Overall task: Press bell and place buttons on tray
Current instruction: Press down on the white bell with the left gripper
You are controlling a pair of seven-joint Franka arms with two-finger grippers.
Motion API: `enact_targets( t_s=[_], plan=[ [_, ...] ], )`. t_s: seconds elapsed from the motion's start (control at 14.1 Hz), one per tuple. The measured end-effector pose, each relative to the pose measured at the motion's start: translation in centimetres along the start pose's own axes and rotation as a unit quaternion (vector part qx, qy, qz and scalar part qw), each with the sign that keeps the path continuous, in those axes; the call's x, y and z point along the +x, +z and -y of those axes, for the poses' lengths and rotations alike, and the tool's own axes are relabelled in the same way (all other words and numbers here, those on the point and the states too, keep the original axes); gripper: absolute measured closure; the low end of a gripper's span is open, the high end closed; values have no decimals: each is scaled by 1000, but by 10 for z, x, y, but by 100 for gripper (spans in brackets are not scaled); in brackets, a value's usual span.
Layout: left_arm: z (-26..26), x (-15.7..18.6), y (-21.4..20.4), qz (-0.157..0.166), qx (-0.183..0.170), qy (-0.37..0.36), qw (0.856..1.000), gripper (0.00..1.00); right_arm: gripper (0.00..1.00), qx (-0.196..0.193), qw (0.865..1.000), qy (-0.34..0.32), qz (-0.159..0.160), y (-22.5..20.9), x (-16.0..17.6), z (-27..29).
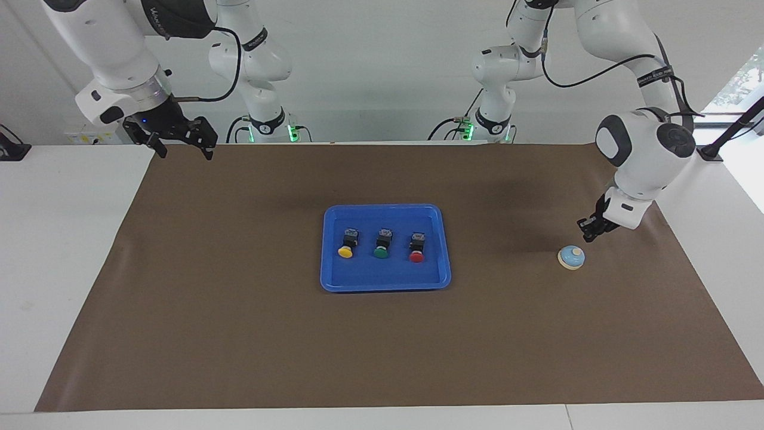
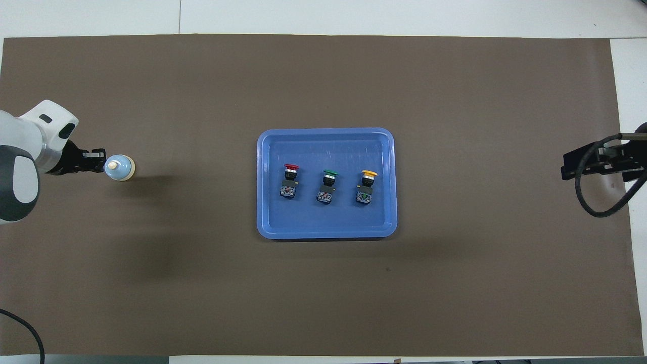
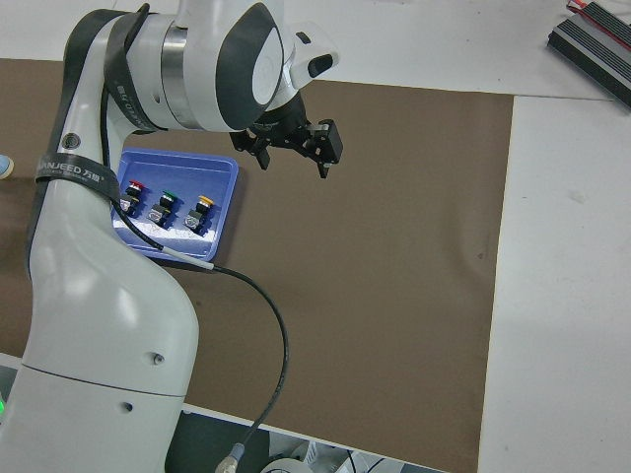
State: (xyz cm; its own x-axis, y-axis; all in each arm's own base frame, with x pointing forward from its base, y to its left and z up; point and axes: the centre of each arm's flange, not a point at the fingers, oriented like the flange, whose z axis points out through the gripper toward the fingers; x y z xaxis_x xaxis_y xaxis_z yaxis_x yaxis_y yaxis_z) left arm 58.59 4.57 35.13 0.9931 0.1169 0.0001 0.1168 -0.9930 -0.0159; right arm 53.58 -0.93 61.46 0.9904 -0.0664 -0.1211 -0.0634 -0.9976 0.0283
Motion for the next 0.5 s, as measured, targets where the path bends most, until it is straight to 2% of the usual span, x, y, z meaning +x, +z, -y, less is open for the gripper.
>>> enact_targets(
  t_s=[0.5],
  plan=[
    [-1,-1,13,-1,0,1,1000,99,0,0,1000,0,0,0,0,0]
  ],
)
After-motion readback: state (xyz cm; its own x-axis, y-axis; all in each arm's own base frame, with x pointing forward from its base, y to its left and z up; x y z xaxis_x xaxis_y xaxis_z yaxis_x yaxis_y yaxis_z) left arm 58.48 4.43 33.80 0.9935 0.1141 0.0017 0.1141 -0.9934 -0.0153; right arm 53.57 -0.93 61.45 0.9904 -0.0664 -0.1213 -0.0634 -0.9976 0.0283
